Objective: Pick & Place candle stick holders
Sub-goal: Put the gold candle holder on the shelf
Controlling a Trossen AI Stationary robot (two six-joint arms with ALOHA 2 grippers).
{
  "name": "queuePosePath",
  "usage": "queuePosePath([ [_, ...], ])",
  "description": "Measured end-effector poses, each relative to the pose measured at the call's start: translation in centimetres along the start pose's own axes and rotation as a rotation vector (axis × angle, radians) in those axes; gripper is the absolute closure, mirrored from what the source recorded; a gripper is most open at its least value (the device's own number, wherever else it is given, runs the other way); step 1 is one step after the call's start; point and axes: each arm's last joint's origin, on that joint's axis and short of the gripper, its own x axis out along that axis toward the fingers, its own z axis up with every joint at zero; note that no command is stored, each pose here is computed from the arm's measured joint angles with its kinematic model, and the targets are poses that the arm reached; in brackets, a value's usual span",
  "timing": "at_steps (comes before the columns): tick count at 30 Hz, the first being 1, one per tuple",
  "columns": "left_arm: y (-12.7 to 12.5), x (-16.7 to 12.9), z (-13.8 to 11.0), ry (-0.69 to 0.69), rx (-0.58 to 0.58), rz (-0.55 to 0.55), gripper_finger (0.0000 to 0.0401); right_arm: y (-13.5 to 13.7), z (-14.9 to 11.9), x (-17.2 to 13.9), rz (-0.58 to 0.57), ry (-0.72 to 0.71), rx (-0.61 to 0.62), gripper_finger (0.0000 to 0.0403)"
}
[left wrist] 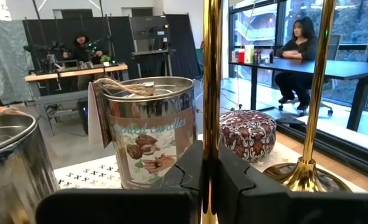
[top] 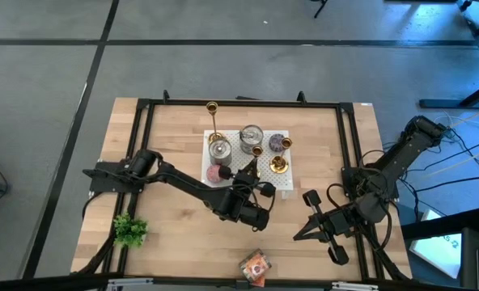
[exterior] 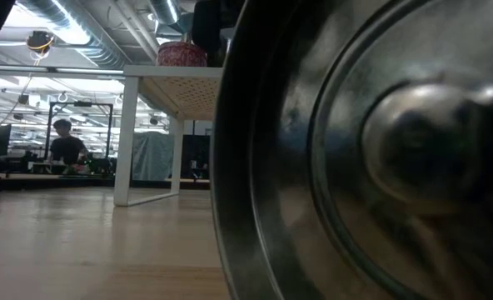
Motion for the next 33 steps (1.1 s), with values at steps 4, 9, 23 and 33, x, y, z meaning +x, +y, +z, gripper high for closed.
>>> queuePosePath([
  [4, 0.17, -0.06, 0.42, 0.005, 0.023, -0.005, 0.039, 0.0, 0.0, 0.0, 0.0, 0.0, 0.0, 0.0398],
  [9, 0.17, -0.33, 0.45, 0.002, 0.042, -0.009, 0.0384, 0.0, 0.0, 0.0, 0.001, 0.0, 0.0, 0.0398],
  [23, 0.09, -0.44, 0.32, 0.037, 0.079, -0.038, 0.0358, 0.0, 0.0, 0.0, 0.001, 0.0, 0.0, 0.0398],
  [33, 0.07, -0.88, 0.4, 0.031, 0.078, -0.044, 0.0277, 0.0, 0.0, 0.0, 0.0, 0.0, 0.0, 0.0398],
])
